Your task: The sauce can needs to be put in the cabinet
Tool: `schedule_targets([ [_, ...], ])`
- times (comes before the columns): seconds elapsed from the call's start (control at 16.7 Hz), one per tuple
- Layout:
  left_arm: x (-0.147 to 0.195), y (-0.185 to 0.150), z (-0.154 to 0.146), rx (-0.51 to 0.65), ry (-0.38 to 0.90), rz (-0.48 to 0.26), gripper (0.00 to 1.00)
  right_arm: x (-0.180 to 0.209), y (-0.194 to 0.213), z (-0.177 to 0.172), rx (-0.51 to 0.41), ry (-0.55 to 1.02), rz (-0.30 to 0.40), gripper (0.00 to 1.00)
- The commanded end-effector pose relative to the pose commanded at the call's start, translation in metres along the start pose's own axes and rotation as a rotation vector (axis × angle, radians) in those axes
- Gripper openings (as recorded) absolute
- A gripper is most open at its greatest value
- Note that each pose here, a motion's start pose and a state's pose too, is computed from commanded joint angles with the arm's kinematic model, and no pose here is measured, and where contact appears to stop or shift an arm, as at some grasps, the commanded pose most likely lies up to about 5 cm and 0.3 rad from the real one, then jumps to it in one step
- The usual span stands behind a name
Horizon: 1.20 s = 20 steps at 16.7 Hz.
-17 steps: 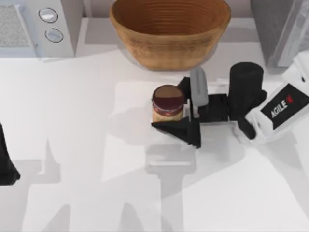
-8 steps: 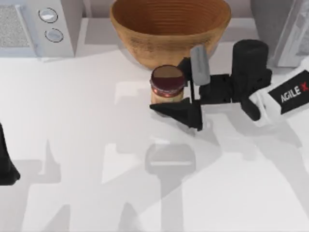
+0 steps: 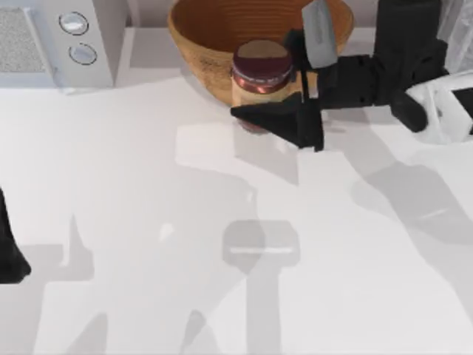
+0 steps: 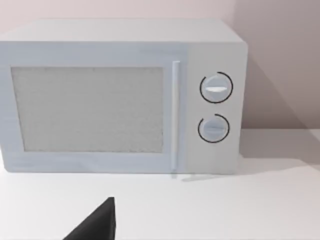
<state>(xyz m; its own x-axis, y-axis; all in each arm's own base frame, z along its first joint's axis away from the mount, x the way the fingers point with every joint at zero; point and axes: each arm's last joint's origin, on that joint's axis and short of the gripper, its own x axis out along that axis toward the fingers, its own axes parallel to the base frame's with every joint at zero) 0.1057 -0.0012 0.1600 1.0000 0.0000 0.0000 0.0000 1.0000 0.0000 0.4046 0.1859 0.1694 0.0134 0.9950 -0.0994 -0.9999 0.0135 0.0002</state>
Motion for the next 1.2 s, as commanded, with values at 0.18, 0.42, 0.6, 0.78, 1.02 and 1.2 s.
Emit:
schedule_targets([
  [0.18,0.0,0.0,0.0,0.0,0.0,0.0,1.0,0.0,0.0,0.0,0.0,0.0,0.0,0.0],
  [0.42,0.0,0.0,0.0,0.0,0.0,0.0,1.0,-0.004,0.004,0.005,0.003,0.003,-0.018,0.0],
  [0.6,0.0,0.0,0.0,0.0,0.0,0.0,1.0,-0.022,0.021,0.026,0.009,0.016,-0.107,0.0],
  [0.78,0.0,0.0,0.0,0.0,0.0,0.0,1.0,-0.055,0.054,0.058,0.017,0.029,-0.268,0.0],
  [1.02,0.0,0.0,0.0,0.0,0.0,0.0,1.0,-0.111,0.131,0.098,-0.004,0.016,-0.567,0.0],
  [1.2,0.0,0.0,0.0,0.0,0.0,0.0,1.0,-0.148,0.202,0.104,-0.041,-0.029,-0.824,0.0],
])
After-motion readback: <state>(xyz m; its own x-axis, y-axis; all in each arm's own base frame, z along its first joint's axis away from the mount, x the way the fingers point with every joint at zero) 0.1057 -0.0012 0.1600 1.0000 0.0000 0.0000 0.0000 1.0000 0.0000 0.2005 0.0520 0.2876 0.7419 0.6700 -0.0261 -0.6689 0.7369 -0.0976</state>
